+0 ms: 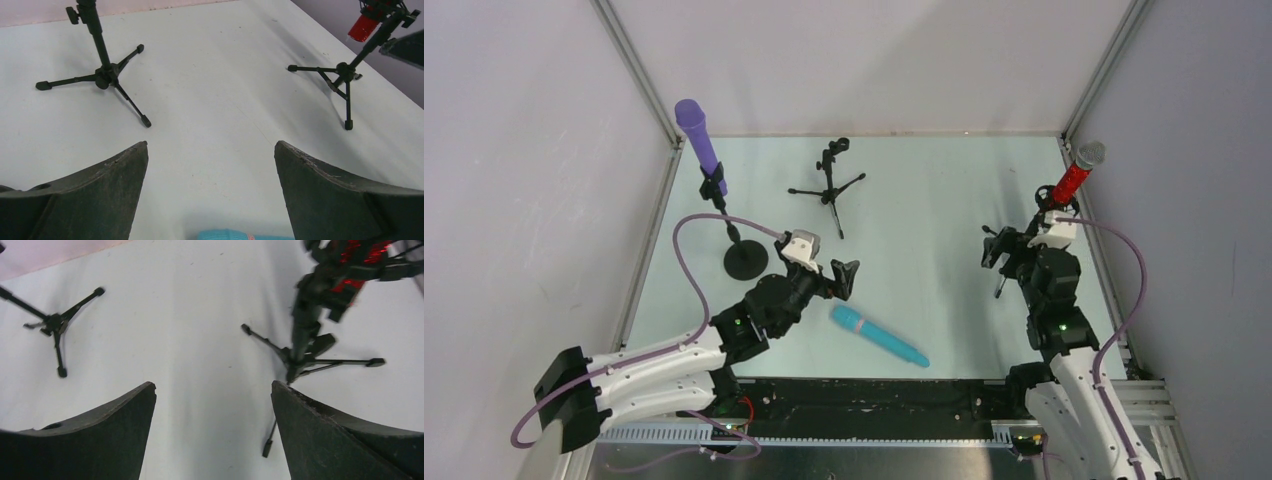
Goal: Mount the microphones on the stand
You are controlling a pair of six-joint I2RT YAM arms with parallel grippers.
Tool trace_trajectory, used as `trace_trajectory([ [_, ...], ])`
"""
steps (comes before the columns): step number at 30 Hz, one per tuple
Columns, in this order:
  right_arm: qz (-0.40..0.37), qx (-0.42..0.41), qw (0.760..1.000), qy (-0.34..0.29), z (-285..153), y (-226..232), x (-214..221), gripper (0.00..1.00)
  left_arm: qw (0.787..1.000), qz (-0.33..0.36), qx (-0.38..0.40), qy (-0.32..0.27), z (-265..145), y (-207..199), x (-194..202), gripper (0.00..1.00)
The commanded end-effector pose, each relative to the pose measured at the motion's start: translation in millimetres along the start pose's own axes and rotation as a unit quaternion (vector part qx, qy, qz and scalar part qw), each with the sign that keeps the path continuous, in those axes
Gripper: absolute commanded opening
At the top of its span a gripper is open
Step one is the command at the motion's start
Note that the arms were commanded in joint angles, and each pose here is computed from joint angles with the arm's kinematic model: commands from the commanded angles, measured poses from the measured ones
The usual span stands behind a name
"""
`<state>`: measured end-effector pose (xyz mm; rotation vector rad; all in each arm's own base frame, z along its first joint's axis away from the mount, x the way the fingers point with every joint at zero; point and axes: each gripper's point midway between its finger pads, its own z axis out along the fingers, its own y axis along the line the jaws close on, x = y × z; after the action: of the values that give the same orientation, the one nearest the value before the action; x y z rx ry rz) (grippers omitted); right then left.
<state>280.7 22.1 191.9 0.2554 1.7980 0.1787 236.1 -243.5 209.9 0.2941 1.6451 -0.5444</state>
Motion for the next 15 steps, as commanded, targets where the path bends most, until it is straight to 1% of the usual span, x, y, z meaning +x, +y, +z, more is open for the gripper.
trace_trajectory([
  [1, -0.021, -0.041, 0.999, -0.003, -1, 25, 1, 0.89, 0.998, -0.031, -0.031, -0.044, 4, 3, -36, 1.0],
  [5, -0.072, -0.07, 0.995, 0.007, 1, 50, 7, 0.89, 0.998, -0.01, -0.05, -0.041, 7, 8, -44, 1.0],
  [7, -0.086, -0.081, 0.993, 0.011, 2, 60, 7, 0.89, 0.997, -0.001, -0.056, -0.045, 10, 9, -54, 1.0],
  [12, -0.099, -0.109, 0.989, 0.022, 5, 78, 15, 0.89, 0.997, 0.032, -0.065, -0.036, 19, 12, -66, 1.0],
  [15, -0.1, -0.121, 0.987, 0.037, 7, 84, 23, 0.89, 0.997, 0.042, -0.058, -0.037, 29, 12, -81, 1.0],
])
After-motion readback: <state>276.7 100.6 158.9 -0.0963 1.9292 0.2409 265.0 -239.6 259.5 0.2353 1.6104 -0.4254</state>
